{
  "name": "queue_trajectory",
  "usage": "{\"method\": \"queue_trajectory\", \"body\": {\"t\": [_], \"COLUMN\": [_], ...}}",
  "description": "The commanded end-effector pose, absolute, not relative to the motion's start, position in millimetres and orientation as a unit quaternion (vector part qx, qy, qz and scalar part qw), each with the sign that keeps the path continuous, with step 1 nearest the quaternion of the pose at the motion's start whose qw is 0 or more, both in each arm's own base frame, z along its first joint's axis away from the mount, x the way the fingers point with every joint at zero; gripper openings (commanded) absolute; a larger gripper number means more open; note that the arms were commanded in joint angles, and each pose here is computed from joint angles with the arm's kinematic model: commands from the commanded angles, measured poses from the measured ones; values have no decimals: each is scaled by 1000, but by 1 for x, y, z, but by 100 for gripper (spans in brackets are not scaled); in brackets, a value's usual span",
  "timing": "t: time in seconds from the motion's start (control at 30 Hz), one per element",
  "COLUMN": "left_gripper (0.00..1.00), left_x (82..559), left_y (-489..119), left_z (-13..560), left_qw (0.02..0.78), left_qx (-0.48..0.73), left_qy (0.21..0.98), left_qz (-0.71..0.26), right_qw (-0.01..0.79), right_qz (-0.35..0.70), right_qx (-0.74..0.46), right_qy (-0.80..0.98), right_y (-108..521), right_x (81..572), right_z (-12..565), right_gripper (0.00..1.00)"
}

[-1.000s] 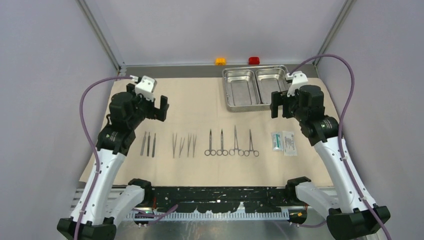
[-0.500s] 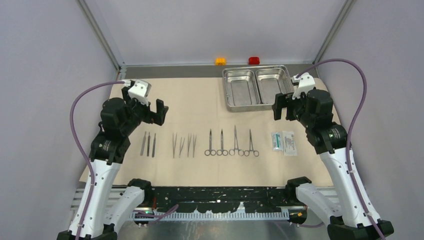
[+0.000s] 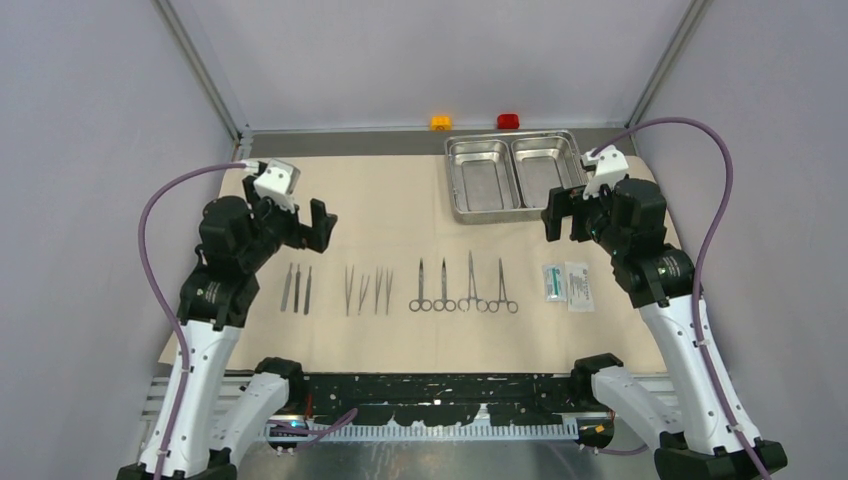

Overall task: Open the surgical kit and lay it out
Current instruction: Reset both arms

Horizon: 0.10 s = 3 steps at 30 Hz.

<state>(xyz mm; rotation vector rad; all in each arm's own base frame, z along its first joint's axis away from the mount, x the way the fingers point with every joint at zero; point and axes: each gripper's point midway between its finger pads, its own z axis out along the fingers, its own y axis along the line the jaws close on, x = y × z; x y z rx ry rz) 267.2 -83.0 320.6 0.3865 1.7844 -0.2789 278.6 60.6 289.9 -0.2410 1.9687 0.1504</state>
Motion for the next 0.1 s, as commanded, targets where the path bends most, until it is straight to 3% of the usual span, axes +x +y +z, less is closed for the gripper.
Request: {"method": "queue_trajectory", "body": {"t": [0.0, 0.07], "left_gripper": [100, 100], "left_x": [264, 263], "left_y": [-85, -85], "left_z": [327, 327], "left_qw": [613, 612], "left_qx": [167, 167], "left_qy": [761, 761], "left_qz": [-130, -131], "right_qw": [561, 561], "right_qz": [73, 73], "right_qx": [-97, -96], "right_qy": [819, 819], "right_y": [62, 62], "right_x": [281, 281], "right_z": [304, 305], "right_gripper": [94, 94]}}
